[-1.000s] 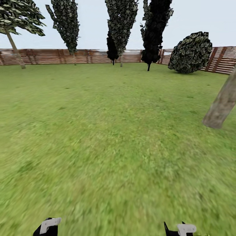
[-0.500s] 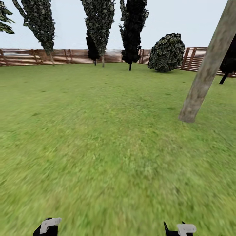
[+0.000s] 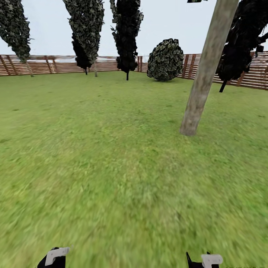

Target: In the garden, pick up the pesticide atomizer on the floor and spray pesticide onto both trees until each tree trunk is fully covered.

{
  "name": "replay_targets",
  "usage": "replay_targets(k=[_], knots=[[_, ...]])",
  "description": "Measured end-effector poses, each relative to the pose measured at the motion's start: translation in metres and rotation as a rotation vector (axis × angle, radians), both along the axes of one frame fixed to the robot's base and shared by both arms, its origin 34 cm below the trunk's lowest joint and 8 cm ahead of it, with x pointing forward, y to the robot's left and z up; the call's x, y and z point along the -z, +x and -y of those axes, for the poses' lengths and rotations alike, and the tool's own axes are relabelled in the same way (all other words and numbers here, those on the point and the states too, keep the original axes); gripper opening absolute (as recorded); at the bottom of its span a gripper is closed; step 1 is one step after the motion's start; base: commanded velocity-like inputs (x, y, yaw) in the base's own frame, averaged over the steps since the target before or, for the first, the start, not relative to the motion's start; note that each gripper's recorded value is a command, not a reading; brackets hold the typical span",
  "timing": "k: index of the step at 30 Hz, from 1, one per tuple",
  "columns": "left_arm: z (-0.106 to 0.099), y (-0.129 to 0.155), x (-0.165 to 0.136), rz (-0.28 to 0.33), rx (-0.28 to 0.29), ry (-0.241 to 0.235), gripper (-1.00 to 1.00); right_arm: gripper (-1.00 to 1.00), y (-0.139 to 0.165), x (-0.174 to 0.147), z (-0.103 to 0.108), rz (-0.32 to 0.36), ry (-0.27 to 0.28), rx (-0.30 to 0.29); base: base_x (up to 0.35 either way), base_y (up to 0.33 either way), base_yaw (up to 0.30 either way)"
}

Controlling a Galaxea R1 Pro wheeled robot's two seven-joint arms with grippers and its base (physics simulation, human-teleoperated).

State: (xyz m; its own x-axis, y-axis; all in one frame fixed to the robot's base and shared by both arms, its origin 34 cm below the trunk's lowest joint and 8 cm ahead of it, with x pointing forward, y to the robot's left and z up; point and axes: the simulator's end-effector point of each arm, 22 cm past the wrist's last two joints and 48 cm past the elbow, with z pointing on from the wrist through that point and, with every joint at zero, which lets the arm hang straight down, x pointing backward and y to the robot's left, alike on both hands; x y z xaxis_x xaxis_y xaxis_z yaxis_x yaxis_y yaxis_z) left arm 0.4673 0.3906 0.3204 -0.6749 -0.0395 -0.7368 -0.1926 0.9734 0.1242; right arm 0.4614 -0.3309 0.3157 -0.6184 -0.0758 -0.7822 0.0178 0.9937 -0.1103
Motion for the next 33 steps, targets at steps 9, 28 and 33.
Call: replay_targets(k=[9, 28, 33], knots=[[0.0, 0.0004, -0.0002, 0.001, 0.0, 0.0, -1.0, 1.0, 0.0, 0.0, 0.0, 0.0, 0.0, 0.0, 0.239, -0.196, -0.3], [-0.0003, 0.0003, -0.0003, 0.001, -0.001, 0.0, -1.0, 1.0, 0.0, 0.0, 0.0, 0.0, 0.0, 0.0, 0.254, -0.177, -0.3], [-0.0003, 0.0001, -0.0002, 0.001, -0.003, -0.001, -1.0, 1.0, 0.0, 0.0, -0.0001, 0.0, 0.0, 0.0, 0.293, -0.125, -0.3]])
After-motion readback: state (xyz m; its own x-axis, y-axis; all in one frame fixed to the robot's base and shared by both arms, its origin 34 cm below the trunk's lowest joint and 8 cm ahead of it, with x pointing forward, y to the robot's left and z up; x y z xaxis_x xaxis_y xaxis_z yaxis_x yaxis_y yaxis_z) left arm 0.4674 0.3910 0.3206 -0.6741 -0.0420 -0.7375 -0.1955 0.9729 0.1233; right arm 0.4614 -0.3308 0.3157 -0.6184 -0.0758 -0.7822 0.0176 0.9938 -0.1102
